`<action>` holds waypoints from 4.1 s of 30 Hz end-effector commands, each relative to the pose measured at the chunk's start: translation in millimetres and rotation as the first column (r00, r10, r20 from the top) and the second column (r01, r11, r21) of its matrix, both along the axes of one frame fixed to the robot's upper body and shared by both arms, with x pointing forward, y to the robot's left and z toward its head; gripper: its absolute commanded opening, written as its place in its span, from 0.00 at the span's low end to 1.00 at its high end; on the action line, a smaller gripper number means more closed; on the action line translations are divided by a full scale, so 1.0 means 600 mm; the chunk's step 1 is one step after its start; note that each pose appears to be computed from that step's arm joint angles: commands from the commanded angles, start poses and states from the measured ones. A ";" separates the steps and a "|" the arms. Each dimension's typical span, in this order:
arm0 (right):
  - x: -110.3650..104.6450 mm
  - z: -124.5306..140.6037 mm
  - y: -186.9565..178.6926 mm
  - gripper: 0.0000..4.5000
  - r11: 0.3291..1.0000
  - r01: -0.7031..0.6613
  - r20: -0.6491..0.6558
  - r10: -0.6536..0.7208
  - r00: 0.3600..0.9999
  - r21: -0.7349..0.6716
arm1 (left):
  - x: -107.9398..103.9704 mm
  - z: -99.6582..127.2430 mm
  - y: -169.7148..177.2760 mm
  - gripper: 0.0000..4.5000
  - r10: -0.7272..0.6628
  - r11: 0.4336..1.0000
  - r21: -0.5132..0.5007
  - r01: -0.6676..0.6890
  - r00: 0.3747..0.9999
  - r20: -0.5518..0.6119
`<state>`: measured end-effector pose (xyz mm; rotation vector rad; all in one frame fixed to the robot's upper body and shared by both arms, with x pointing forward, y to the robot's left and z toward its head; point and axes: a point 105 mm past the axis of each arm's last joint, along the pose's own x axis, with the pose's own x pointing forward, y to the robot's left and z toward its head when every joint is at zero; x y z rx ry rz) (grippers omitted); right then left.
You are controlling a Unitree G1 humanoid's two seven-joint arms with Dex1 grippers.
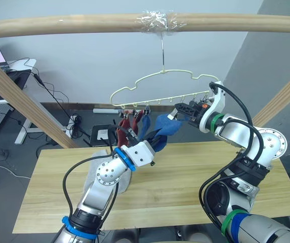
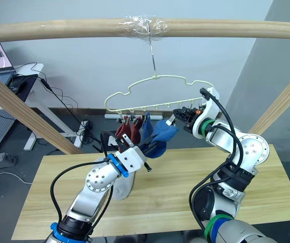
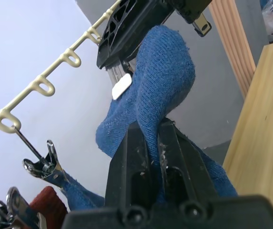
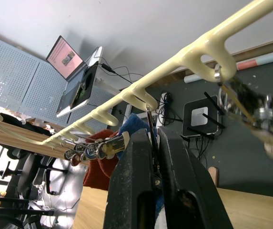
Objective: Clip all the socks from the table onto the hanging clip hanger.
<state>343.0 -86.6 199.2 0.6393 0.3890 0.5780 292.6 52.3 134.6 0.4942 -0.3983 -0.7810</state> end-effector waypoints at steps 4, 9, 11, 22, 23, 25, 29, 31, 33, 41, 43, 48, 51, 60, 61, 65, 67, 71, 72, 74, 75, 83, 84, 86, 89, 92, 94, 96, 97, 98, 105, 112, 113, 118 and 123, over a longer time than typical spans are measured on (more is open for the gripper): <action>0.000 -0.012 -0.006 0.00 1.000 0.016 -0.030 -0.016 0.999 -0.008 | -0.006 0.016 -0.010 0.01 -0.021 1.000 -0.020 0.021 0.999 0.042; 0.000 -0.013 -0.007 0.00 1.000 0.013 -0.030 -0.013 0.999 -0.018 | -0.007 0.016 -0.008 0.01 -0.020 1.000 -0.021 0.021 0.999 0.044; -0.001 -0.013 -0.006 0.00 1.000 0.010 -0.029 -0.011 1.000 -0.022 | -0.007 0.016 -0.008 0.01 -0.020 1.000 -0.021 0.020 0.999 0.045; -0.005 -0.008 -0.003 0.60 1.000 -0.007 -0.009 0.007 1.000 -0.008 | -0.008 0.015 -0.007 0.00 -0.023 0.999 -0.021 0.024 0.999 0.043; -0.005 -0.007 -0.006 0.69 1.000 -0.003 -0.007 0.003 1.000 -0.005 | -0.008 0.013 -0.007 0.00 -0.024 1.000 -0.019 0.024 0.999 0.036; -0.004 -0.003 -0.012 0.84 1.000 0.004 0.001 -0.004 1.000 0.018 | -0.006 0.009 -0.009 0.00 -0.026 0.999 -0.018 0.026 0.999 0.024; -0.012 0.018 -0.018 1.00 0.995 -0.034 0.054 0.029 0.998 0.091 | 0.001 0.006 -0.020 0.00 -0.035 0.999 -0.019 0.035 0.999 -0.004; -0.018 0.028 -0.024 1.00 0.993 -0.053 0.084 0.044 0.995 0.102 | 0.007 0.003 -0.023 0.00 -0.030 0.999 -0.024 0.029 0.999 -0.029; -0.025 0.034 -0.033 1.00 0.993 -0.068 0.112 0.057 0.992 0.095 | 0.014 0.000 -0.024 0.00 -0.021 0.999 -0.046 0.018 0.998 -0.062; -0.069 0.004 -0.056 1.00 0.988 -0.107 0.131 0.122 0.984 -0.114 | 0.024 -0.011 -0.021 0.28 -0.081 0.978 -0.206 0.018 0.951 -0.298; -0.072 -0.004 -0.052 1.00 0.984 -0.092 0.137 0.114 0.984 -0.153 | 0.023 -0.013 -0.014 0.42 -0.097 0.970 -0.244 0.009 0.931 -0.351; -0.075 -0.029 -0.057 1.00 0.949 -0.005 0.197 0.070 0.978 -0.315 | 0.000 -0.024 0.014 0.73 -0.133 0.968 -0.251 0.017 0.882 -0.452; -0.076 -0.040 -0.060 1.00 0.930 0.041 0.246 0.053 0.968 -0.365 | -0.016 -0.032 0.038 0.91 -0.116 0.973 -0.230 -0.002 0.859 -0.498; -0.075 -0.056 -0.070 1.00 0.824 0.214 0.425 0.036 0.904 -0.524 | -0.036 -0.032 0.086 0.99 -0.025 0.980 -0.171 -0.106 0.780 -0.625; -0.073 -0.059 -0.072 1.00 0.813 0.236 0.439 0.027 0.898 -0.533 | -0.032 -0.027 0.091 0.99 -0.003 0.978 -0.166 -0.128 0.785 -0.619; -0.066 -0.060 -0.076 0.79 0.771 0.337 0.507 -0.021 0.861 -0.540 | -0.040 0.008 0.101 1.00 0.006 0.963 -0.223 -0.150 0.841 -0.541; -0.063 -0.059 -0.073 0.73 0.744 0.379 0.541 -0.028 0.841 -0.550 | -0.055 0.001 0.098 1.00 -0.022 0.977 -0.189 -0.102 0.829 -0.559; -0.062 -0.050 -0.055 0.73 0.756 0.404 0.590 -0.030 0.807 -0.515 | -0.065 0.011 0.101 1.00 -0.093 0.967 -0.249 -0.057 0.830 -0.550; -0.061 -0.047 -0.051 0.73 0.761 0.408 0.599 -0.032 0.800 -0.505 | -0.066 0.013 0.101 1.00 -0.098 0.965 -0.256 -0.053 0.835 -0.542; -0.058 -0.044 -0.047 0.73 0.762 0.416 0.614 -0.031 0.789 -0.496 | -0.066 0.015 0.101 1.00 -0.104 0.962 -0.268 -0.052 0.839 -0.534; -0.056 -0.042 -0.041 0.64 0.763 0.413 0.622 -0.020 0.783 -0.496 | -0.065 0.017 0.101 1.00 -0.105 0.959 -0.279 -0.056 0.842 -0.528; -0.034 -0.021 -0.042 0.60 0.765 0.470 0.662 -0.076 0.745 -0.440 | -0.079 0.018 0.091 1.00 -0.147 0.941 -0.334 -0.050 0.829 -0.539; -0.031 -0.016 -0.044 0.60 0.766 0.481 0.667 -0.093 0.739 -0.427 | -0.081 0.020 0.090 1.00 -0.157 0.938 -0.343 -0.044 0.829 -0.537; -0.026 -0.009 -0.047 0.60 0.765 0.500 0.677 -0.116 0.727 -0.406 | -0.084 0.022 0.088 1.00 -0.166 0.936 -0.351 -0.040 0.827 -0.537; -0.023 -0.005 -0.047 0.60 0.769 0.511 0.683 -0.134 0.718 -0.385 | -0.086 0.023 0.088 1.00 -0.167 0.935 -0.353 -0.041 0.826 -0.538; -0.023 -0.001 -0.041 0.60 0.777 0.506 0.691 -0.130 0.712 -0.375 | -0.086 0.023 0.089 1.00 -0.166 0.936 -0.350 -0.040 0.827 -0.537; -0.025 0.001 -0.037 0.60 0.781 0.505 0.698 -0.126 0.705 -0.368 | -0.086 0.024 0.089 1.00 -0.166 0.936 -0.350 -0.038 0.828 -0.536; -0.025 0.005 -0.036 0.60 0.784 0.510 0.704 -0.134 0.697 -0.355 | -0.085 0.026 0.089 1.00 -0.166 0.937 -0.349 -0.036 0.832 -0.530; -0.025 0.006 -0.035 0.60 0.785 0.508 0.705 -0.134 0.697 -0.354 | -0.084 0.027 0.089 1.00 -0.165 0.937 -0.346 -0.033 0.834 -0.527; -0.024 0.005 -0.034 0.60 0.786 0.506 0.704 -0.132 0.698 -0.355 | -0.083 0.027 0.089 1.00 -0.160 0.940 -0.339 -0.032 0.837 -0.523; -0.023 0.003 -0.031 0.41 0.790 0.493 0.705 -0.113 0.701 -0.363 | -0.079 0.029 0.085 1.00 -0.163 0.940 -0.339 -0.027 0.840 -0.518; -0.016 0.006 -0.030 0.41 0.788 0.498 0.709 -0.114 0.696 -0.363 | -0.079 0.026 0.082 1.00 -0.171 0.939 -0.343 -0.023 0.835 -0.523; -0.016 0.006 -0.028 0.41 0.789 0.497 0.709 -0.113 0.696 -0.362 | -0.079 0.026 0.082 1.00 -0.172 0.939 -0.344 -0.022 0.835 -0.523; -0.011 0.007 -0.021 0.41 0.798 0.487 0.704 -0.115 0.701 -0.354 | -0.077 0.028 0.080 1.00 -0.170 0.938 -0.346 -0.024 0.838 -0.519; -0.002 0.007 -0.019 0.41 0.800 0.491 0.695 -0.134 0.706 -0.345 | -0.082 0.032 0.078 1.00 -0.181 0.934 -0.357 -0.019 0.836 -0.517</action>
